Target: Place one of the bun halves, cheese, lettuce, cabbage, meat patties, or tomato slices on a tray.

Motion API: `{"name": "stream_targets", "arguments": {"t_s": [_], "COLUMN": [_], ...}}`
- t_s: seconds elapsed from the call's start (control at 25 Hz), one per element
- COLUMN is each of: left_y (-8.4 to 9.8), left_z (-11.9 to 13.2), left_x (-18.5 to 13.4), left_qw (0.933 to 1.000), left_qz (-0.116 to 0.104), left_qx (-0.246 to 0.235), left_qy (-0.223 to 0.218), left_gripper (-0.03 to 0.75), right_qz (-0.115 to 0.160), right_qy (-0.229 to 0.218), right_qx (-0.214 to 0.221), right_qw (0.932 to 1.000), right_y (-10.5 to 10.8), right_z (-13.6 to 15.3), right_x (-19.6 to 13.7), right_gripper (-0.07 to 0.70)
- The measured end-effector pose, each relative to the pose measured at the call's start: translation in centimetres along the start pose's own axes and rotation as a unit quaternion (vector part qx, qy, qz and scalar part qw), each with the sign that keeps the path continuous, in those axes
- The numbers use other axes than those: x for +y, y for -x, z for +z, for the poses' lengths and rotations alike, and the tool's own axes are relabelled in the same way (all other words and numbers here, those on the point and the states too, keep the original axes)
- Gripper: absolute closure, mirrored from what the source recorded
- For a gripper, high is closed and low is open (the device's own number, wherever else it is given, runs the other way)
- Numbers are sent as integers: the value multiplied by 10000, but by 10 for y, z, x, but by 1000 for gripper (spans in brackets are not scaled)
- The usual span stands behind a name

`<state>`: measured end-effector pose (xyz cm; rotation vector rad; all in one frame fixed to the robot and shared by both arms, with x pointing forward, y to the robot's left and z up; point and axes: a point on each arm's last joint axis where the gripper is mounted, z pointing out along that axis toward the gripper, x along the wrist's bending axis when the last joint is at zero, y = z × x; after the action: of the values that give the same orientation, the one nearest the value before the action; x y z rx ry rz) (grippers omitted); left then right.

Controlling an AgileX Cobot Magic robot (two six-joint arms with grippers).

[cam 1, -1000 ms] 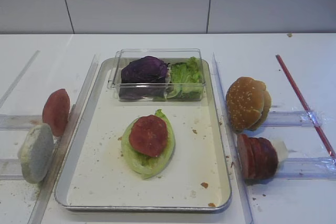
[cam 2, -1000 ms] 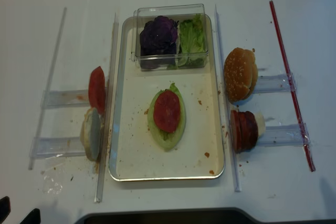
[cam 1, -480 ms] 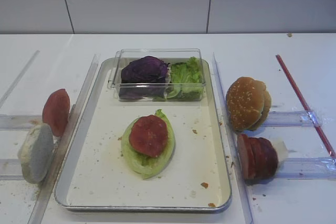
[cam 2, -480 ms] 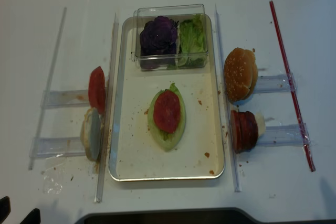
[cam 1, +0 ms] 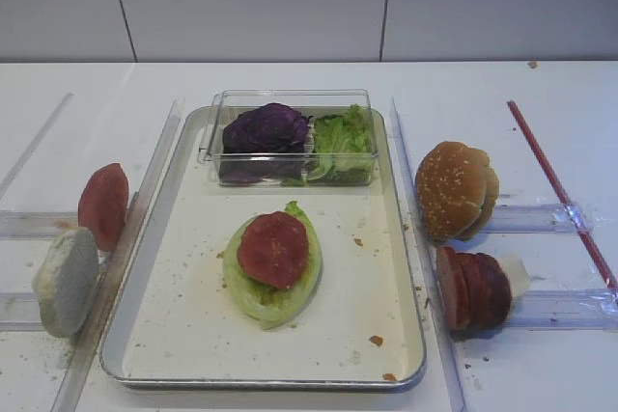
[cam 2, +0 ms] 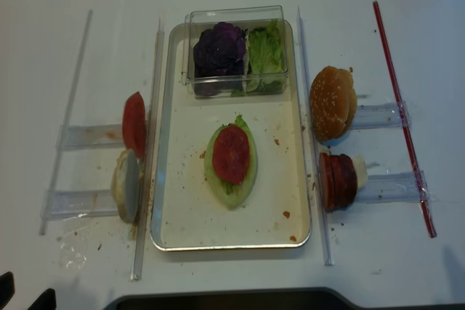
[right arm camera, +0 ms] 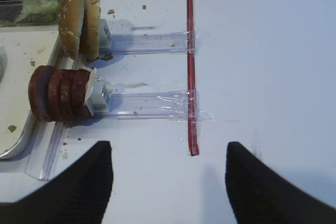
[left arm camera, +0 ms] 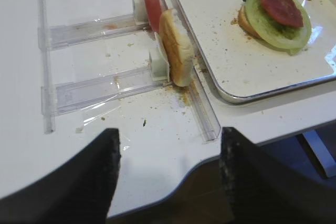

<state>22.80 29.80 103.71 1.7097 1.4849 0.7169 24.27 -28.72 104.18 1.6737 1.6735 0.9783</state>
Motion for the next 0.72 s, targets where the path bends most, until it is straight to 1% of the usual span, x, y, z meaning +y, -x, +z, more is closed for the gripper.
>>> {"name": "stream_targets", "arguments": {"t_s": [0.72], "left_y": [0], "left_z": [0], "left_x": [0], "left_qw": [10000], "left_qz": [0], "left_qx": [0], "left_qy": [0], "left_gripper": [330], "right_qz": [0], "right_qy": [0], "right_qx": [0], "right_qw": [10000], "right_y": [0], "right_z": [0], "right_x": [0], "right_gripper": [164]}}
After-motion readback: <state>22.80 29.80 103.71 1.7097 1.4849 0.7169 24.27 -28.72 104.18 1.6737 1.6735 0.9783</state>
